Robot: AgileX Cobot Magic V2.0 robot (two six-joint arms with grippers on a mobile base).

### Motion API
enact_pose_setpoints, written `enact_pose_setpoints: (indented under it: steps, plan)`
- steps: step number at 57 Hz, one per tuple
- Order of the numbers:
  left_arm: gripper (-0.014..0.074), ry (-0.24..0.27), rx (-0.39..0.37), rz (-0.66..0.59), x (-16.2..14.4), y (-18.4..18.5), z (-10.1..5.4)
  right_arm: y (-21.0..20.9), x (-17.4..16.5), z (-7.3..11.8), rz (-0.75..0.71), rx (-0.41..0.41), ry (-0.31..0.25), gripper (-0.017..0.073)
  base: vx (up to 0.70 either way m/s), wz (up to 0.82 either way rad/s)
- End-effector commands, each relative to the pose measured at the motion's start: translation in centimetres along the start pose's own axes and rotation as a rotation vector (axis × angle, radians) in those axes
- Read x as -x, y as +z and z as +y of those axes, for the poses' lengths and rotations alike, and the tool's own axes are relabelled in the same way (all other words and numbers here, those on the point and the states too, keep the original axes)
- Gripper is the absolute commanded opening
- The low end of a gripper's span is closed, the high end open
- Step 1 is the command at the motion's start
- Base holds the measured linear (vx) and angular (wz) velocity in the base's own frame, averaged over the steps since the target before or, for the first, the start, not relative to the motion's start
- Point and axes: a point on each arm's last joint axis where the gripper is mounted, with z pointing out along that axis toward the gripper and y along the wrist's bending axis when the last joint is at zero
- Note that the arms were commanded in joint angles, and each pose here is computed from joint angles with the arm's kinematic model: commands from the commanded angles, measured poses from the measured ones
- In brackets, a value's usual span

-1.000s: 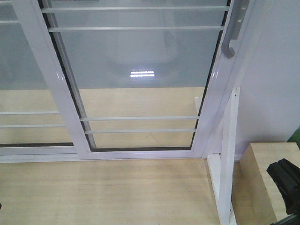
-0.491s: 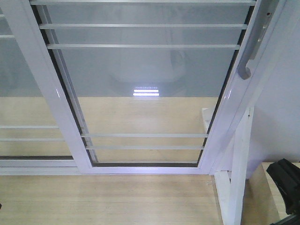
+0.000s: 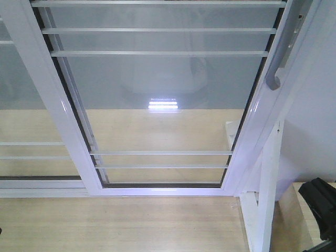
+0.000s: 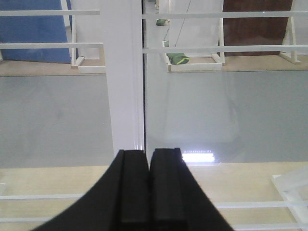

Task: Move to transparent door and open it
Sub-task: 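Drive closer and align the base with the door's silver handle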

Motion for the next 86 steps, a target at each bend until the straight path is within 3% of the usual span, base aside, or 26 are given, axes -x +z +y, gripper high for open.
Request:
enact_pose_setpoints:
  steps: [1,40,50,55,61,64,72,86]
  plan:
    - [0.0003,-0.008,-0.007,-0.071,0.3,0.0,0.0,-0.1,0.7,-0.1,-0.094,-0.012,-0.008,-0.0005,0.00,0.00]
    - [0.0003,-0.008,-0.007,-0.082,0.4,0.0,0.0,-0.1,1.0,-0.1,-0.127,-0.015,-0.012,-0.0005,0.00,0.00]
    - [0.0003,-0.011,-0.007,-0.228,1.7,-0.2,0.0,-0.4,2.3,-0.2,-0.270,-0.027,-0.012,-0.0005,0.00,0.00]
    - [0.0003,-0.054,-0.012,-0.304,2.5,-0.4,0.0,-0.6,2.9,-0.2,-0.332,-0.032,-0.017,-0.0005,0.00,0.00]
    - [0.0003,-0.172,-0.030,-0.384,3.7,-0.8,0.0,-0.9,3.7,-0.2,-0.348,-0.031,-0.020,-0.0005,0.00,0.00]
    - [0.0003,-0.190,-0.035,-0.405,4.5,-1.1,0.0,-1.1,4.5,-0.1,-0.353,-0.028,-0.020,-0.0005,0.00,0.00]
    - [0.0003,-0.182,-0.037,-0.405,7.0,-1.3,0.0,-1.3,7.3,0.1,-0.272,-0.016,-0.025,-0.0005,0.00,0.00]
    - [0.0003,-0.174,-0.022,-0.291,12.5,2.3,-0.1,1.6,15.1,0.2,-0.148,-0.031,-0.122,-0.0005,0.00,0.00]
